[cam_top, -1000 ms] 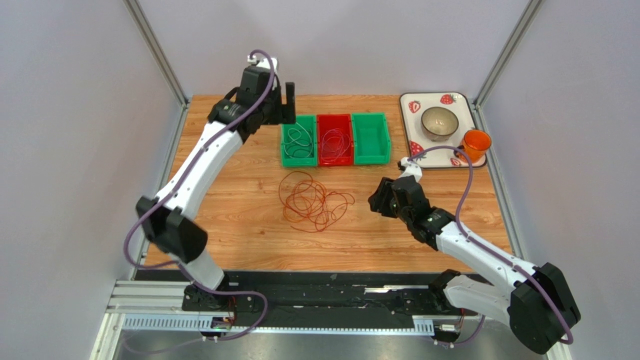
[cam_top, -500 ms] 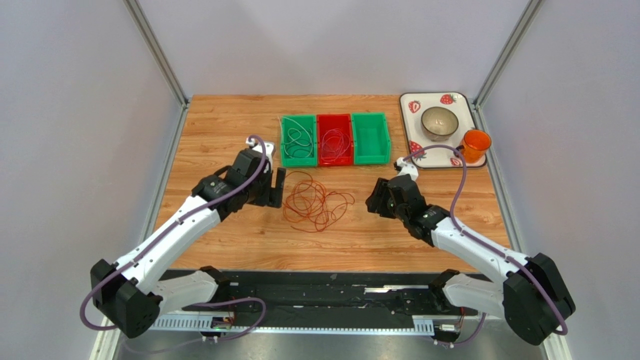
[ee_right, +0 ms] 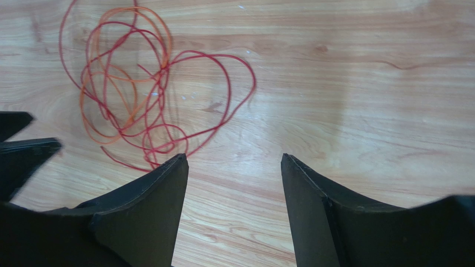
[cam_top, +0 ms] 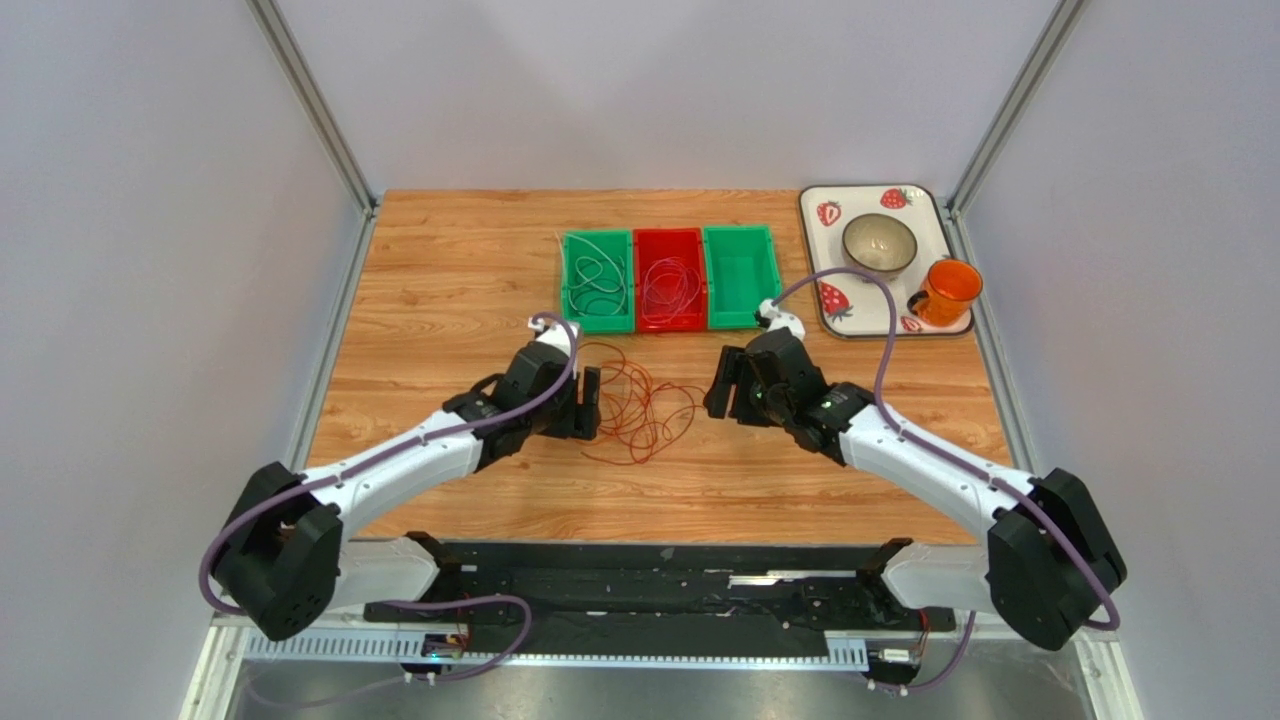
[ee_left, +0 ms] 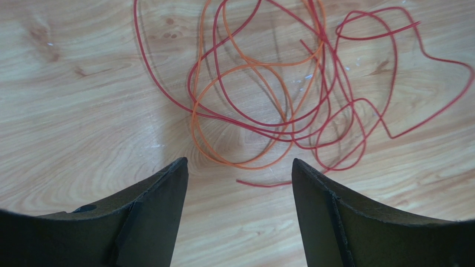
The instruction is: Untangle the cables
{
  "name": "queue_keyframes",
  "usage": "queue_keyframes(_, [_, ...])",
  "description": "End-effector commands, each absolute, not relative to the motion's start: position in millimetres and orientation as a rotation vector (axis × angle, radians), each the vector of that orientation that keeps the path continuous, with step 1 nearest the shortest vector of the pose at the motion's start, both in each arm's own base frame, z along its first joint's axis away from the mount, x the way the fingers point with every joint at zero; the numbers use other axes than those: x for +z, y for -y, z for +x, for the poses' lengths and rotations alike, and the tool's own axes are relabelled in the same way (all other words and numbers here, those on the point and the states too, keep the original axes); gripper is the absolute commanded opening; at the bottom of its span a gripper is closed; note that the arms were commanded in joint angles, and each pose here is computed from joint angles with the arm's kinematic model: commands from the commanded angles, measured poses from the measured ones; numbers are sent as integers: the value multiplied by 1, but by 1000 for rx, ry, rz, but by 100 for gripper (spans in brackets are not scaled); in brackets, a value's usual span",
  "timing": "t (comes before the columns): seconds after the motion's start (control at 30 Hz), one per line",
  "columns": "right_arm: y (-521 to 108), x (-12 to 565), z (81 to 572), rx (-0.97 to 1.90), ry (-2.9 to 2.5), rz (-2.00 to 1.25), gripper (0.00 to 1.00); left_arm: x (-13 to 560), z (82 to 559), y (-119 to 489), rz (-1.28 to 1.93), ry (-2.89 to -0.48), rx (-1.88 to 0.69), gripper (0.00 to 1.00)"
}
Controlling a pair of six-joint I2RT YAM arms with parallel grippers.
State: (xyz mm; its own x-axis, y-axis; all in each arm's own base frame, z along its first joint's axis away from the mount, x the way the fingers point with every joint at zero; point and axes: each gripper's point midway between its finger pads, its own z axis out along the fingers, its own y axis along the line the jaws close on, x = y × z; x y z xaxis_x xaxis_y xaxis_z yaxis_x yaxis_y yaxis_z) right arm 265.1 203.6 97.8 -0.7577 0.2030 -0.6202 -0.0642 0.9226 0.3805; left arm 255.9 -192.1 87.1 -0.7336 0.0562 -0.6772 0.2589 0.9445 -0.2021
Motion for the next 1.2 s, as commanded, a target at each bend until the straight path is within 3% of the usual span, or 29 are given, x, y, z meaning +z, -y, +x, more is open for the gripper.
queue_keyframes(0.0, [-231,123,273,572,-2357,97,67,88,278,219,198,-2204,-526,76])
queue_keyframes(0.47, [-275,88,287,347,-2532,68,63,62,290,252,223,-2255,-560,73])
queue_keyframes(0.83, [-256,89,282,247,-2528,93,59,32,301,257,213,-2351,-445,66])
queue_keyframes(1.0, [-229,103,285,76,-2497,127,64,24,304,255,195,-2376,-409,64])
queue_keyframes(1.17, [-251,100,279,228,-2534,146,65,20,307,252,161,-2391,-373,59])
